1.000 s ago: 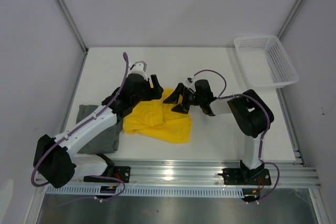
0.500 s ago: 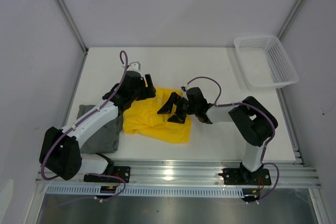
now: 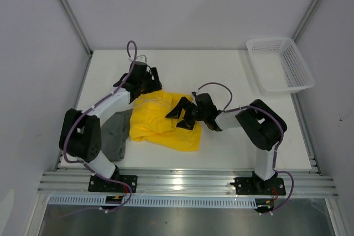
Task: Fold and stack the shorts
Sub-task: Fold the shorts
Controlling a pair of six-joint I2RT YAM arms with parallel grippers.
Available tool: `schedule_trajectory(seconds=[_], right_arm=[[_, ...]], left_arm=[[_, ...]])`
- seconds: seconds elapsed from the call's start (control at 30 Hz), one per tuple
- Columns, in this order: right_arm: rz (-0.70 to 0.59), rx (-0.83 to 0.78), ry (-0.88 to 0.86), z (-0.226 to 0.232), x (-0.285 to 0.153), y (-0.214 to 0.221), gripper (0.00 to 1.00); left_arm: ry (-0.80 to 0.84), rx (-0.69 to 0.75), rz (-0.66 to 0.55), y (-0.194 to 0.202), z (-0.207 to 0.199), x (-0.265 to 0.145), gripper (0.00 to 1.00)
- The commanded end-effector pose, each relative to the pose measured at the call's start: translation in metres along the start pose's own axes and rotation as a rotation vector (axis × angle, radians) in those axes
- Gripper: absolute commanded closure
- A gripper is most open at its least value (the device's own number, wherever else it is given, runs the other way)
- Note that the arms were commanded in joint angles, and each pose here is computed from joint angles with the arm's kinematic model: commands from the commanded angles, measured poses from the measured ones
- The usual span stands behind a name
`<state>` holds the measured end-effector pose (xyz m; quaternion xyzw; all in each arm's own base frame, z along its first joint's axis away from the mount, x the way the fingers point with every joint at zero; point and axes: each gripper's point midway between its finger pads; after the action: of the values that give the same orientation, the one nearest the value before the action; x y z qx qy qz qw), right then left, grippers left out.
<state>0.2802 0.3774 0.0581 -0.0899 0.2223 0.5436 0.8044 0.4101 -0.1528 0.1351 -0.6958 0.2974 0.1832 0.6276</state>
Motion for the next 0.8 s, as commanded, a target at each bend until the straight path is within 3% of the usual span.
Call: schedule_trajectory(seconds=[0.0, 0.2, 0.47, 0.57, 0.7, 0.77], right_arm=[[-0.032, -0.012, -0.058, 0.017, 0.007, -0.01, 0.06], [-0.029, -0.045, -0.059, 0.027, 0.01, -0.011, 0.18], [-0.038, -0.07, -0.043, 0.031, 0.021, -0.019, 0.16], [-0.04, -0.069, -0.026, 0.024, 0.026, -0.022, 0.15], [-0.041, -0.072, -0.003, 0.016, 0.03, -0.022, 0.16], [-0.043, -0.073, 0.01, 0.013, 0.03, -0.022, 0.17]], left_arm=[[0.054, 0.048, -0.035, -0.025, -0.012, 0.015, 0.22], [0.092, 0.081, 0.031, -0.017, -0.016, 0.043, 0.24], [0.12, 0.063, 0.159, 0.021, -0.017, 0.074, 0.3], [0.17, 0.056, 0.191, 0.035, -0.024, 0.078, 0.4], [0.189, 0.054, 0.195, 0.039, -0.025, 0.078, 0.69], [0.188, 0.053, 0.189, 0.037, -0.023, 0.077, 0.71]])
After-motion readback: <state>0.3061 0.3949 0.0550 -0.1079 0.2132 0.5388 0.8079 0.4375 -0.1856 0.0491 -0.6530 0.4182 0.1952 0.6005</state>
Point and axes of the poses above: each gripper's point midway between its finger pads, its own x axis out along the fingers, its own z axis along the line the jaws close on, y = z × x, and after that the axes turned 14 degrees about x, right-handed
